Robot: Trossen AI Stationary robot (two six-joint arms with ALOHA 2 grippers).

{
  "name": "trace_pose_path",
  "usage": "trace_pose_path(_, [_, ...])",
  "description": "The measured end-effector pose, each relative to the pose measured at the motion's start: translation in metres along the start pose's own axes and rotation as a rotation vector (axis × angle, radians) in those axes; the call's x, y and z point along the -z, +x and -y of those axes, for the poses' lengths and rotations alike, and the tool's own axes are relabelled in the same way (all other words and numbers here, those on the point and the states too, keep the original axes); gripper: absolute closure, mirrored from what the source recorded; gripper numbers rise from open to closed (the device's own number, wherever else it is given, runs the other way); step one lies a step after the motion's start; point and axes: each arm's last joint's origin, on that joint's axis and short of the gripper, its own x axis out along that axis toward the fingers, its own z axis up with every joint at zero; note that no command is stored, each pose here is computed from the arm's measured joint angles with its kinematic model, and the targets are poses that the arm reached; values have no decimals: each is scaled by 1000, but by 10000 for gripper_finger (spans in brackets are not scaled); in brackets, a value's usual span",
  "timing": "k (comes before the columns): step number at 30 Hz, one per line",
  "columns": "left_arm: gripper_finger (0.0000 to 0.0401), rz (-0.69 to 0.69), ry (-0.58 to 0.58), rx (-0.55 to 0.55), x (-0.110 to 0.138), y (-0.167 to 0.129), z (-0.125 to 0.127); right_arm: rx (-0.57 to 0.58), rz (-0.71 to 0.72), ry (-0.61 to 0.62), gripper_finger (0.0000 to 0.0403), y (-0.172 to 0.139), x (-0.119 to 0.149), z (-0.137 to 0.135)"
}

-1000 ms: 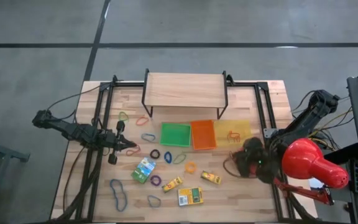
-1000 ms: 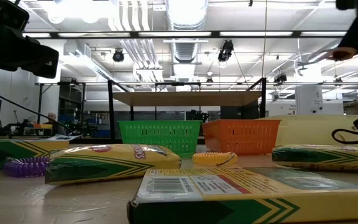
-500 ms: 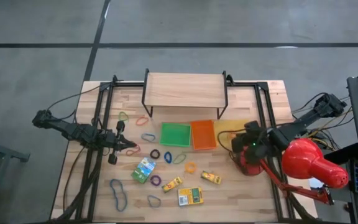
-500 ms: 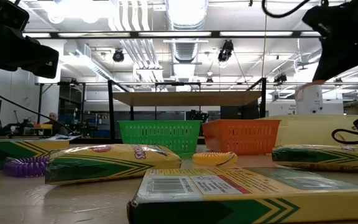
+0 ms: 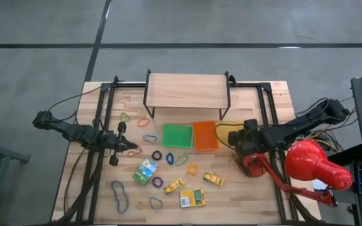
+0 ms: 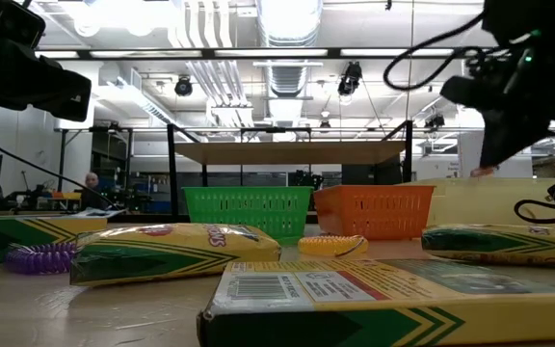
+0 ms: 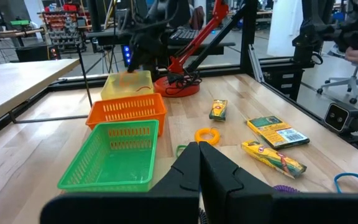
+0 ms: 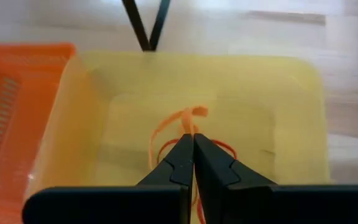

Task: Pick & Place Office Desk Supplies
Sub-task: Put the bottom orange rubber band into the yellow bin, then put the bottom green rubber band into the yellow bin

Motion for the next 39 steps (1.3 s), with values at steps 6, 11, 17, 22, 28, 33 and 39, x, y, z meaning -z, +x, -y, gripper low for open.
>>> trace_pose_path(6, [400, 0, 0, 0, 0, 0, 0, 24, 4, -113, 393, 9, 8, -7])
trace_pose_path(11, [400, 0, 0, 0, 0, 0, 0, 36, 9, -116, 366, 11, 9, -7])
trace_pose_path(17, [400, 0, 0, 0, 0, 0, 0, 26, 8, -90, 319, 9, 8, -7])
trace_pose_path(22, [400, 0, 0, 0, 0, 0, 0, 25, 10, -92, 293, 10, 8, -8])
trace_pose_path(28, [400, 0, 0, 0, 0, 0, 0, 22, 19, -93, 287, 10, 8, -8])
trace_pose_path(33, [400, 0, 0, 0, 0, 0, 0, -33, 75, -135, 294, 2, 2, -18])
trace_pose_path(39, [400, 0, 0, 0, 0, 0, 0, -91, 115, -247, 305, -9, -4, -32])
